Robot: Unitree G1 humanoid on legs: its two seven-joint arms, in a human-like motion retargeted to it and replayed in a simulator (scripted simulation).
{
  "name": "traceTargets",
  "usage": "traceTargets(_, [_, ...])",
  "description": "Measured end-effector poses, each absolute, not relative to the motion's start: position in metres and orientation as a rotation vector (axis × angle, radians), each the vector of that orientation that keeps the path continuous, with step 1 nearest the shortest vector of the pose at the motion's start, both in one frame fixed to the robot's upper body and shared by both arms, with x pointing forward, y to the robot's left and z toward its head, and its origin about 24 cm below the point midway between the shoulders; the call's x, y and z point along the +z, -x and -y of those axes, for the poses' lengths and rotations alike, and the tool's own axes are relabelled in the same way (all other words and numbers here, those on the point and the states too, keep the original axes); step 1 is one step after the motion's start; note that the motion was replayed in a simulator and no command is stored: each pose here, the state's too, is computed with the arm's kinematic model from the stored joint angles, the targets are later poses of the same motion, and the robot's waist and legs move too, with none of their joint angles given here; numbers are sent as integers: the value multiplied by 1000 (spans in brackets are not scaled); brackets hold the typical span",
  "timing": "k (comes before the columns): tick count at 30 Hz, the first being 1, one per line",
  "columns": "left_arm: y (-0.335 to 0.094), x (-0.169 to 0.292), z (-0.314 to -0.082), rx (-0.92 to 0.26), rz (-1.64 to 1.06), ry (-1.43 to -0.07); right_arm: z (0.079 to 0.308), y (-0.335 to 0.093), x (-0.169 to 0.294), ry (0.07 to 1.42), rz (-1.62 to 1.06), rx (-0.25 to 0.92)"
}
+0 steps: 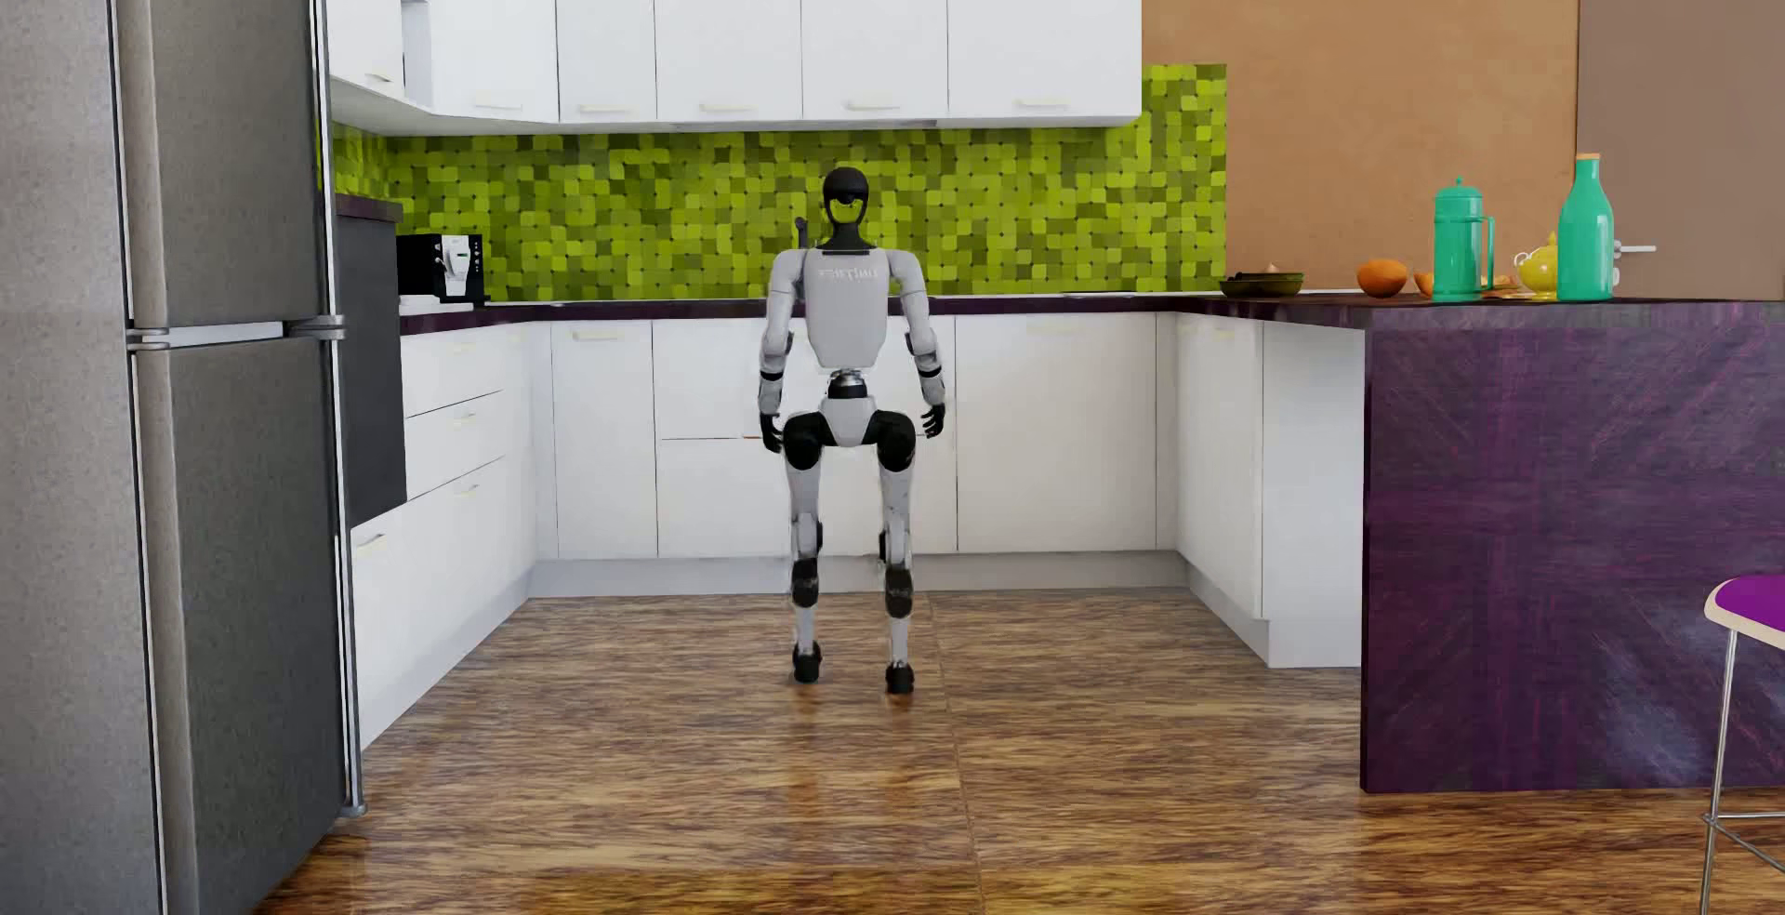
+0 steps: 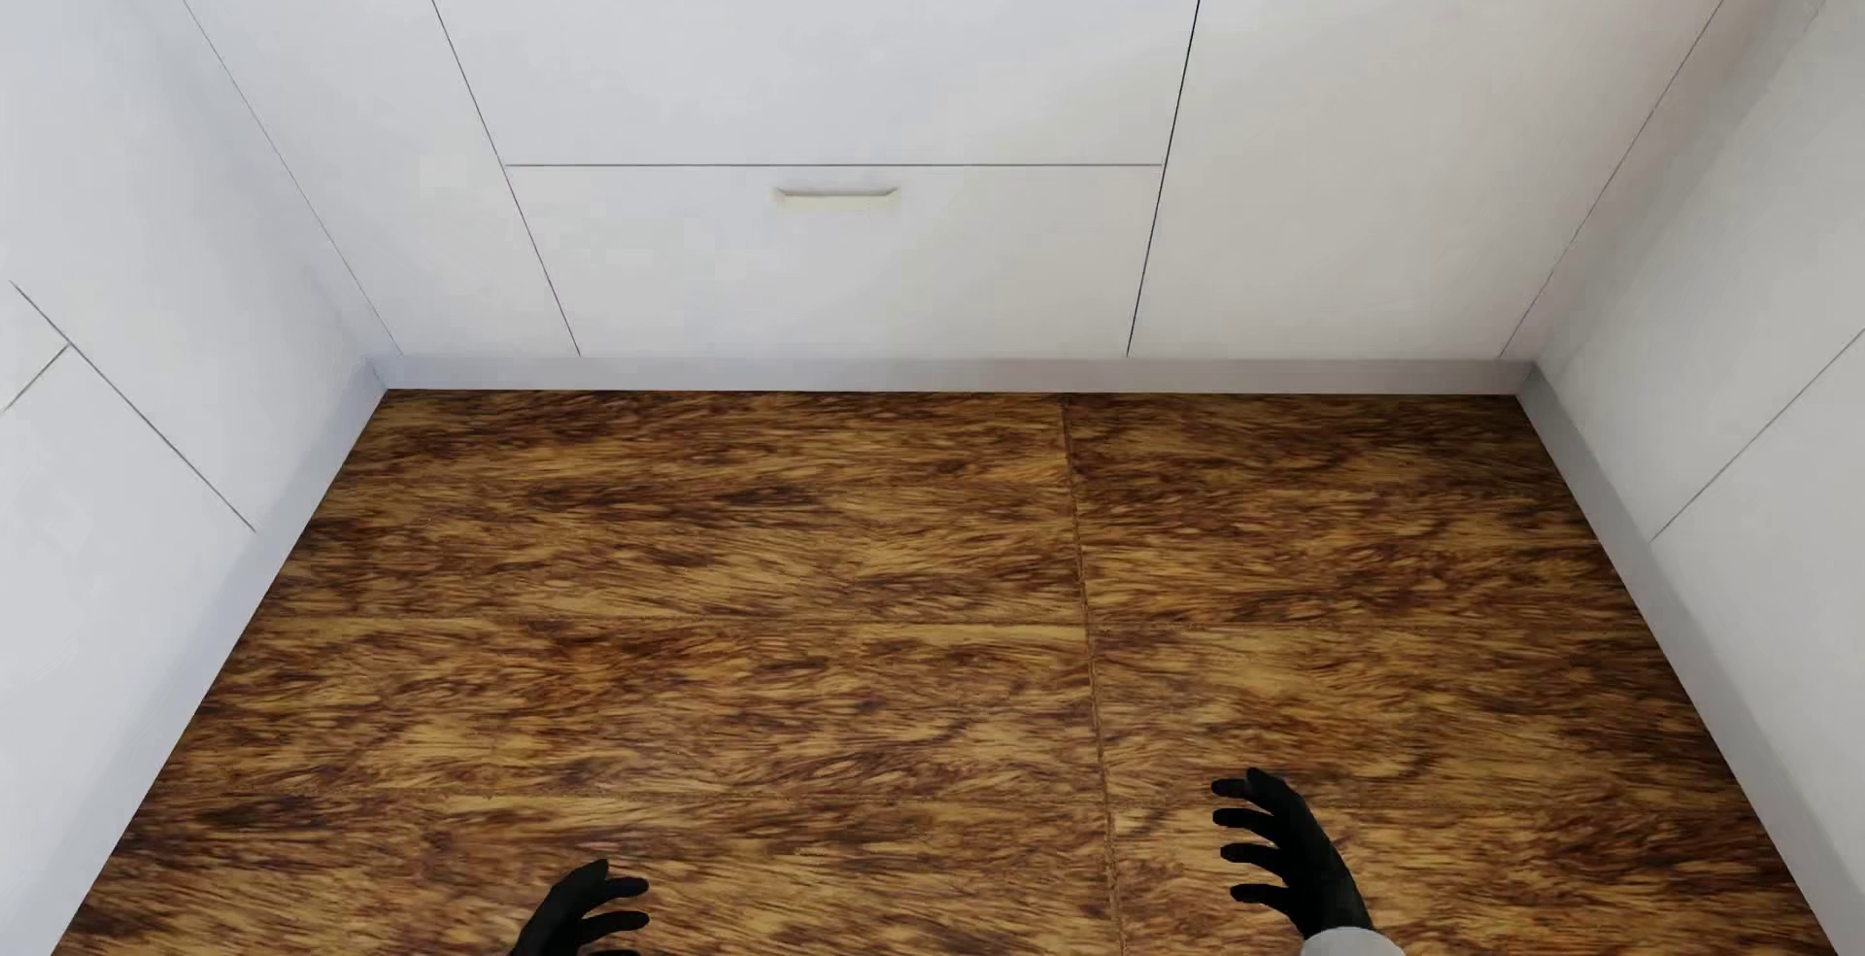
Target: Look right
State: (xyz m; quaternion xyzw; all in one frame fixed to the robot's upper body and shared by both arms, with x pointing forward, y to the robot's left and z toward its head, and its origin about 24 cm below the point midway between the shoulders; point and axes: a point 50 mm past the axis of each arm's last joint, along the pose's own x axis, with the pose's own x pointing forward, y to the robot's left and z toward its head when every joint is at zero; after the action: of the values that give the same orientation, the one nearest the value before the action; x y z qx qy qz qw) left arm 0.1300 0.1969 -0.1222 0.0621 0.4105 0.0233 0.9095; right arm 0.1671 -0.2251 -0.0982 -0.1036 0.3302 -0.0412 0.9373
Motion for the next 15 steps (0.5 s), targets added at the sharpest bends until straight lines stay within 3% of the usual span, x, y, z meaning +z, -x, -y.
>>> traceTargets(3, [-118, -121, -211, 61, -829, -139, 212, -88, -137, 164, -946, -61])
traceTargets(5, [-128, -118, -224, 71, -820, -179, 210, -84, -136, 84, -962, -140])
traceTargets(7, [-159, -105, -214, 54, -732, -185, 207, -69, -143, 41, -1054, -167])
traceTargets(11, [-148, -114, -193, 3, -801, -196, 226, -70, -142, 147, -1107, -118])
traceTargets(13, [-135, -123, -203, -37, -881, -229, 204, -76, -141, 104, -1046, -123])
traceTargets(15, [-140, -119, -219, -24, -882, -246, 197, -94, -137, 88, -981, -87])
